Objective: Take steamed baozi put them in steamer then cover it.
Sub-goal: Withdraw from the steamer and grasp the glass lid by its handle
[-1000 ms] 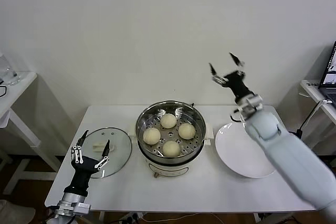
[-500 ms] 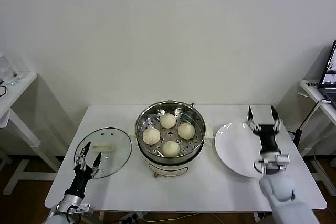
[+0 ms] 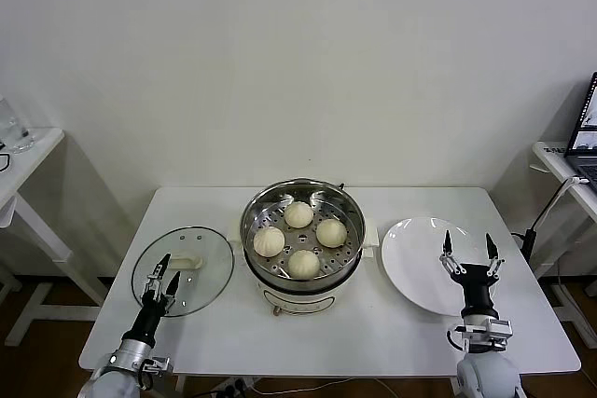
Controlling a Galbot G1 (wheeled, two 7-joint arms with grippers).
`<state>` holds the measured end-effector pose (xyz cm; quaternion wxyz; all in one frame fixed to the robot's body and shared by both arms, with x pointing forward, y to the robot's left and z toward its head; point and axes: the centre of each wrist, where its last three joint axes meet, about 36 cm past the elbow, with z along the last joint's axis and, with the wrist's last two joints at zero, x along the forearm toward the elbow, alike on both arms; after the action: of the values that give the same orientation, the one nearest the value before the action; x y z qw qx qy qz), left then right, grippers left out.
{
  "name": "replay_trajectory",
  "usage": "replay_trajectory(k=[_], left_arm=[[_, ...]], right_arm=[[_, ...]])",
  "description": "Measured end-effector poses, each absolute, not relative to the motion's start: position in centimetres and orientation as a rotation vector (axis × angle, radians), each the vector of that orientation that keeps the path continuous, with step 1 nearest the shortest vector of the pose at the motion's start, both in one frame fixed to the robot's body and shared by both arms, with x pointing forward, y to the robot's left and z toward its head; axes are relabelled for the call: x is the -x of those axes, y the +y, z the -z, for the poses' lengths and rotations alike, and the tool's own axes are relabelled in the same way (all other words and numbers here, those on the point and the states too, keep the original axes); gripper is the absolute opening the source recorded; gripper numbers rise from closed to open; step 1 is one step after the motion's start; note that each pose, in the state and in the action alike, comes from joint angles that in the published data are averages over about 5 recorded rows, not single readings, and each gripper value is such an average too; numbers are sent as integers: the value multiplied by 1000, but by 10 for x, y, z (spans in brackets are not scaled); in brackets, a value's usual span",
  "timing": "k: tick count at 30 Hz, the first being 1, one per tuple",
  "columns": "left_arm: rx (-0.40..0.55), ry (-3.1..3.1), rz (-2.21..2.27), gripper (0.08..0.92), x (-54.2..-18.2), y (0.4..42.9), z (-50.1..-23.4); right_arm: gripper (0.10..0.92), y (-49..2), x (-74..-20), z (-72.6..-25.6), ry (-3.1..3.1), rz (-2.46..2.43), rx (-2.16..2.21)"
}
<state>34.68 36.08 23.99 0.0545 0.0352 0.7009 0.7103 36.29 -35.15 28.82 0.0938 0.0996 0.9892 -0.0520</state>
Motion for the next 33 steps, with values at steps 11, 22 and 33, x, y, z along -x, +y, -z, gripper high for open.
replay_trajectory(k=[11, 22, 33], left_arm=[[-89, 2085, -2230, 823, -368, 360, -234], [-82, 2122, -2237, 823, -390, 355, -239], [-78, 2177, -2224, 823, -406, 346, -241]], right_arm=[[823, -345, -344, -271, 2962, 148, -309], [823, -339, -338, -260, 2967, 146, -305], [823, -337, -333, -256, 2969, 157, -302]])
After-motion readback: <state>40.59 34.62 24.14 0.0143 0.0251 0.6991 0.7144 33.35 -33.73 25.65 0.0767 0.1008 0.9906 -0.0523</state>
